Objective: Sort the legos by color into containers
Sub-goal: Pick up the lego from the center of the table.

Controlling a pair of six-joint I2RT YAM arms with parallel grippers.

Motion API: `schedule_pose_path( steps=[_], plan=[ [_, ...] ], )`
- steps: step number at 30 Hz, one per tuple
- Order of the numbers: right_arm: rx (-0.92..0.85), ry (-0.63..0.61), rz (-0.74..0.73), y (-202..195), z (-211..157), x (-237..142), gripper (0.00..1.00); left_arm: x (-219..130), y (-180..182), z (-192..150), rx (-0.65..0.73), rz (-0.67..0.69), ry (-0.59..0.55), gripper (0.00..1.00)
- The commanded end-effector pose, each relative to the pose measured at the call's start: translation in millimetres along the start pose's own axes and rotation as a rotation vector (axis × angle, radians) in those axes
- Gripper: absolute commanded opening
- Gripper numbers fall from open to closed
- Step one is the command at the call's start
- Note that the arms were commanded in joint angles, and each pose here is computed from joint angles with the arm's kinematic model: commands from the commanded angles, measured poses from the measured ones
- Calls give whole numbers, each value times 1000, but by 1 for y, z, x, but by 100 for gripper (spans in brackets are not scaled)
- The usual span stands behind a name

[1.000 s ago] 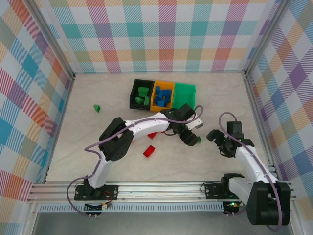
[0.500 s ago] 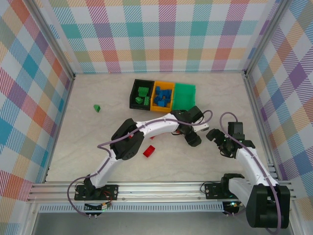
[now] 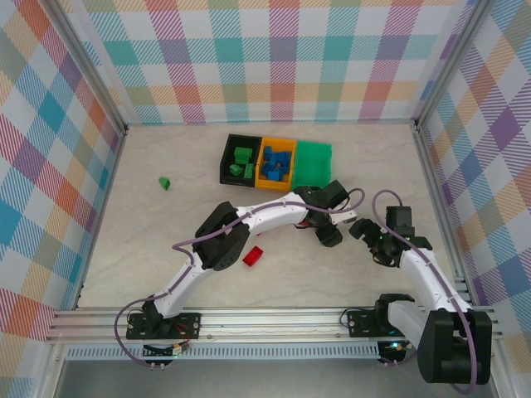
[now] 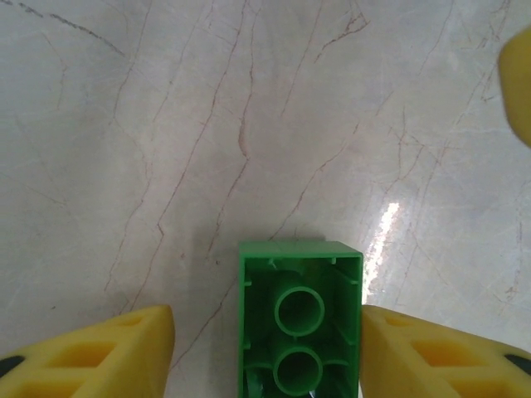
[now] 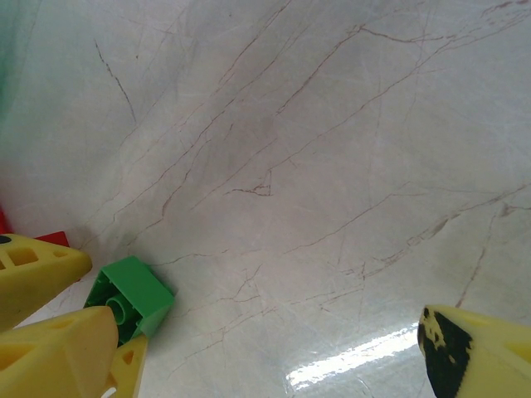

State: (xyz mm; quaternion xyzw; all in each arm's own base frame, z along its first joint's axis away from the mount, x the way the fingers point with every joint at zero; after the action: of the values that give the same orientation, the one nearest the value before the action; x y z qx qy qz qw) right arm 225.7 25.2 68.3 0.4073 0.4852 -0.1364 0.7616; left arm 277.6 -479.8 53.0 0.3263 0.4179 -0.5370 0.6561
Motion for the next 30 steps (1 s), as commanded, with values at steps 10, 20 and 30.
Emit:
schedule_pose_path(
  steps=[10,20,30],
  plan=[
    [-22,-12,29,3,2,-2,94,4,-18,-30,-38,-23,74,40],
    [-24,-12,33,3,1,-3,94,-46,-17,-17,-125,43,-54,38],
    [-29,-11,37,4,1,-3,94,-123,0,-19,-302,80,-281,37]
  ],
)
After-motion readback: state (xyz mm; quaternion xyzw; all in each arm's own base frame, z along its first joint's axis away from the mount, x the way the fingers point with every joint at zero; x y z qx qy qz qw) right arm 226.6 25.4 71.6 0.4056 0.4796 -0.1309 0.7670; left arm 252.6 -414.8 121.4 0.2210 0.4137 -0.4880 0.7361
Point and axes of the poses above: each hand's point on the last joint's axis, 136 mm out from that joint toward the fingers, its own x axis out along the fingers, its own y axis along the line the jaws close on, z = x × y, the point moved 2 cm from there along -x, back along the fingers, and after that the axes turned 9 degrees about x, right-handed, at the moved point
